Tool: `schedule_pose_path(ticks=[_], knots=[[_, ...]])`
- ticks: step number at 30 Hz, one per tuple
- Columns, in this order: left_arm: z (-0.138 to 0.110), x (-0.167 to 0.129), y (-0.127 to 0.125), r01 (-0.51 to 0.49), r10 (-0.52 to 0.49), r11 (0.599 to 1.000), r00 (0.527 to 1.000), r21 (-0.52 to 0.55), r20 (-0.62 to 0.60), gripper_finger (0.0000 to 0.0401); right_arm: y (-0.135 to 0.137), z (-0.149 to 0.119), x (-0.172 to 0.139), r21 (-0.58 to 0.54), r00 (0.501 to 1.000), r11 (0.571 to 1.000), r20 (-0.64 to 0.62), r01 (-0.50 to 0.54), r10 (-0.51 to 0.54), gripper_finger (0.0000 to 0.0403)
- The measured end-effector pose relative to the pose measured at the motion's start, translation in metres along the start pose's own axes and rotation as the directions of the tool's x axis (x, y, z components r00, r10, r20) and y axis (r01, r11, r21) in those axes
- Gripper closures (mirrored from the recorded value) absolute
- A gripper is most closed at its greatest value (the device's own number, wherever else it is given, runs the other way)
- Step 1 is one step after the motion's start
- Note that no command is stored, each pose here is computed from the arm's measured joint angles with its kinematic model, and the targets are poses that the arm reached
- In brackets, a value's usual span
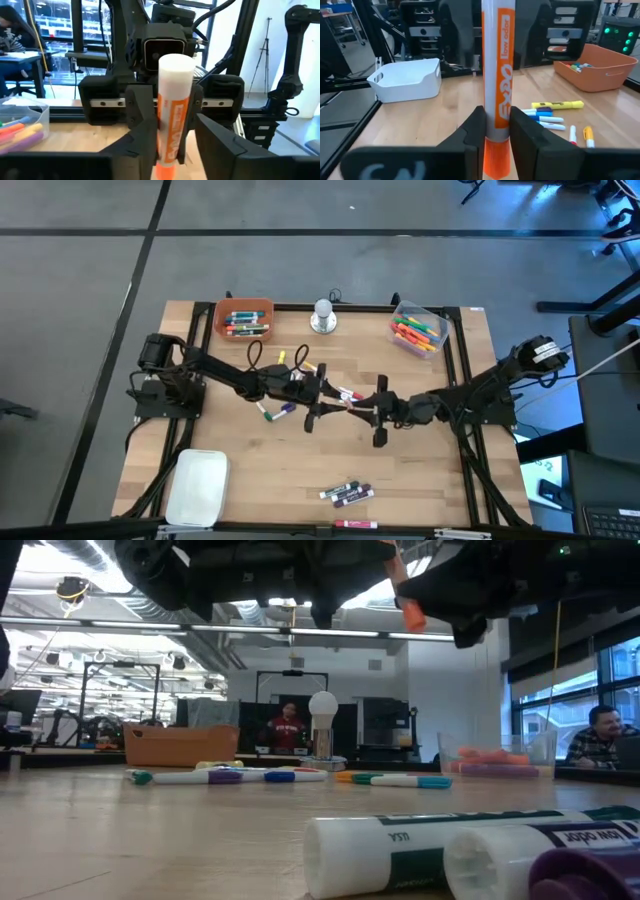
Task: Pick & Place Markers
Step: Put the orange marker pen into the orange bin
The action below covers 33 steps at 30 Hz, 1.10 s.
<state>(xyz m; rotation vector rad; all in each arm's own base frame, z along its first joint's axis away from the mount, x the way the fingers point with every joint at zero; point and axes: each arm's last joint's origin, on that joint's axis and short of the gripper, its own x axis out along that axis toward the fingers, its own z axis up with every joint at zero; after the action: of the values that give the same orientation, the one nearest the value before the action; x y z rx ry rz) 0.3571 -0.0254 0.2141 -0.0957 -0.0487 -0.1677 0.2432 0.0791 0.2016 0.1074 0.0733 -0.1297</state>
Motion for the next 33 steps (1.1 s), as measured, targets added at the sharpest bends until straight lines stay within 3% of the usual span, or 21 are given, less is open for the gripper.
schedule_pose_path(ticks=[10,17,20,25,29,31,33], knots=[[0.001,-0.001,0.009,-0.025,0.025,0.999,1.000,0.033,0.001,0.0357,-0.008,0.001,0.004,-0.023,1.000,1.000,-0.008,-0.018,0.018,0.0338],[-0.001,-0.002,0.015,-0.006,0.007,0.999,1.000,0.032,-0.022,0.0362,-0.013,-0.002,0.007,0.007,0.999,1.000,-0.042,-0.029,0.029,0.0305],[-0.001,-0.002,0.015,-0.009,0.009,0.999,1.000,0.033,-0.021,0.0389,-0.015,-0.002,0.007,0.015,0.999,1.000,-0.050,-0.022,0.023,0.0300],[-0.001,-0.002,0.015,-0.008,0.009,0.999,1.000,0.033,-0.022,0.0401,-0.016,-0.003,0.007,0.012,0.999,1.000,-0.051,0.004,-0.003,0.0327],[-0.006,-0.002,0.016,-0.024,0.024,1.000,0.997,0.011,-0.075,0.0400,-0.020,-0.010,0.006,-0.027,0.987,0.993,-0.105,0.116,-0.118,0.0391],[-0.012,-0.003,0.017,-0.032,0.030,0.999,0.989,-0.013,-0.143,0.0401,-0.024,-0.015,0.003,-0.043,0.968,0.983,-0.168,0.179,-0.184,0.0392],[-0.021,-0.004,0.015,-0.042,0.031,0.998,0.973,-0.044,-0.228,0.0400,-0.026,-0.015,-0.004,-0.003,0.953,0.981,-0.240,0.192,-0.187,0.0377]])
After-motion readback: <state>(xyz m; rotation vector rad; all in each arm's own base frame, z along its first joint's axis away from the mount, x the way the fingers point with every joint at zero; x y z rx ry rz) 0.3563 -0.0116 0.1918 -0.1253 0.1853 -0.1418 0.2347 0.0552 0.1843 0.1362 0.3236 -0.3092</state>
